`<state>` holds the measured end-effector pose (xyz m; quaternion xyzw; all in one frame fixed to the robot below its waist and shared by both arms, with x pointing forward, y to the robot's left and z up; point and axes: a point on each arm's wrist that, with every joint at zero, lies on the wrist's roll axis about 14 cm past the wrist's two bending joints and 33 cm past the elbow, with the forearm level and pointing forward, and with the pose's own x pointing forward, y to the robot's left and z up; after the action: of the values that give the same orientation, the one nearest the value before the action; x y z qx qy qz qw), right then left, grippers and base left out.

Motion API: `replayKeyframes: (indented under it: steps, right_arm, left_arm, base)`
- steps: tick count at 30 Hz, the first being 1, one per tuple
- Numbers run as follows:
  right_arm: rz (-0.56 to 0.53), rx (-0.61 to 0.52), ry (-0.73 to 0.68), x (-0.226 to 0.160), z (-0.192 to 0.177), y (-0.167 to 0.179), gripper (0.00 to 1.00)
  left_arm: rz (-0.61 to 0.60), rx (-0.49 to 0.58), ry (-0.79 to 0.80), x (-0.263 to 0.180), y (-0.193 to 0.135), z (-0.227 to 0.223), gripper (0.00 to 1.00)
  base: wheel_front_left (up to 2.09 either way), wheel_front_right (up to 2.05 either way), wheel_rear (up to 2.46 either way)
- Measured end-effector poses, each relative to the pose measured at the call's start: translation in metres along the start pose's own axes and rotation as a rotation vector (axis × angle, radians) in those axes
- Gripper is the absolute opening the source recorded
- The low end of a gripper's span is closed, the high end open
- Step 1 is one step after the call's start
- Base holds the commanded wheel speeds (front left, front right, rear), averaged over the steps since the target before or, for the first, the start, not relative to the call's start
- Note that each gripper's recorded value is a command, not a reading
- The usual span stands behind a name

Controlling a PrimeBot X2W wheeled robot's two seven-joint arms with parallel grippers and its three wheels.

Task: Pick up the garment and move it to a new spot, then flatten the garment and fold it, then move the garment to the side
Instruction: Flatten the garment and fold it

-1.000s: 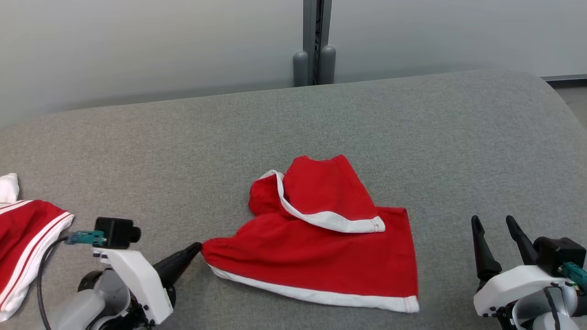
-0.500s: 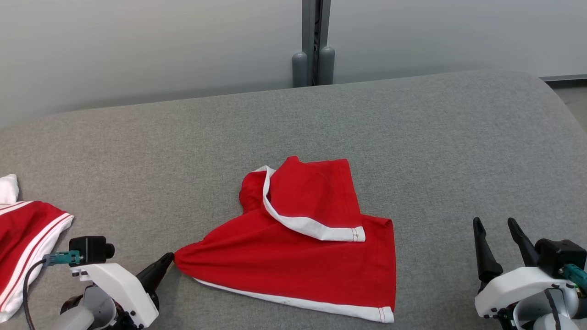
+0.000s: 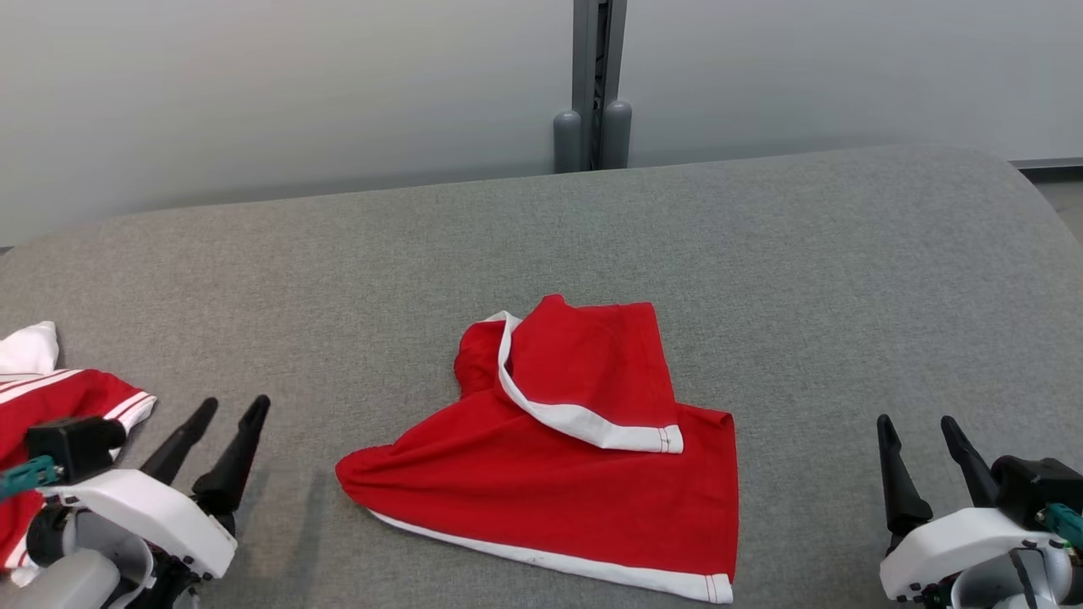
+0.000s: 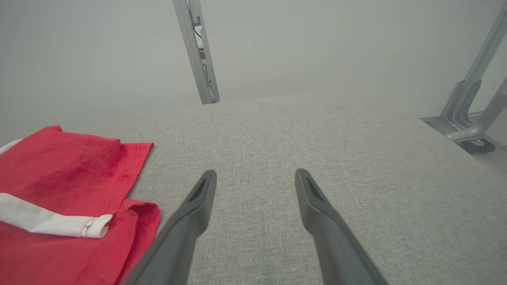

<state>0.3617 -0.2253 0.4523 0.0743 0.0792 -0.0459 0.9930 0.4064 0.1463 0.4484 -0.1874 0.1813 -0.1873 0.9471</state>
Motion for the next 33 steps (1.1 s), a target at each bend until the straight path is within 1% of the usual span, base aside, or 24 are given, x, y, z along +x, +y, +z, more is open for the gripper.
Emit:
replayKeyframes:
  steps: [5,11,18,24,30,33]
  right_arm:
    - [0.022,0.008,-0.035,0.000,0.007,0.008,1.00]
    - [0.035,0.038,-0.079,-0.008,0.011,0.012,1.00]
    - [0.077,0.060,-0.128,-0.025,0.012,0.026,1.00]
    - [0.118,0.057,-0.164,-0.027,0.021,0.040,1.00]
    - [0.129,0.043,-0.267,-0.025,0.054,0.042,1.00]
    - [0.142,0.041,-0.295,-0.024,0.063,0.046,1.00]
  left_arm:
    - [0.053,0.049,-0.159,-0.011,0.007,0.043,1.00]
    - [0.070,0.124,-0.273,-0.035,-0.001,0.058,1.00]
    - [0.160,0.136,-0.367,-0.062,0.009,0.059,1.00]
    - [0.216,0.162,-0.416,-0.073,0.016,0.060,1.00]
    - [0.257,0.187,-0.456,-0.083,0.020,0.061,1.00]
    - [0.269,0.190,-0.452,-0.089,0.020,0.055,1.00]
  base:
    - [0.00,0.00,0.00]
    - [0.00,0.00,0.00]
    - [0.00,0.00,0.00]
    - [0.00,0.00,0.00]
    - [0.00,0.00,0.00]
    - [0.00,0.00,0.00]
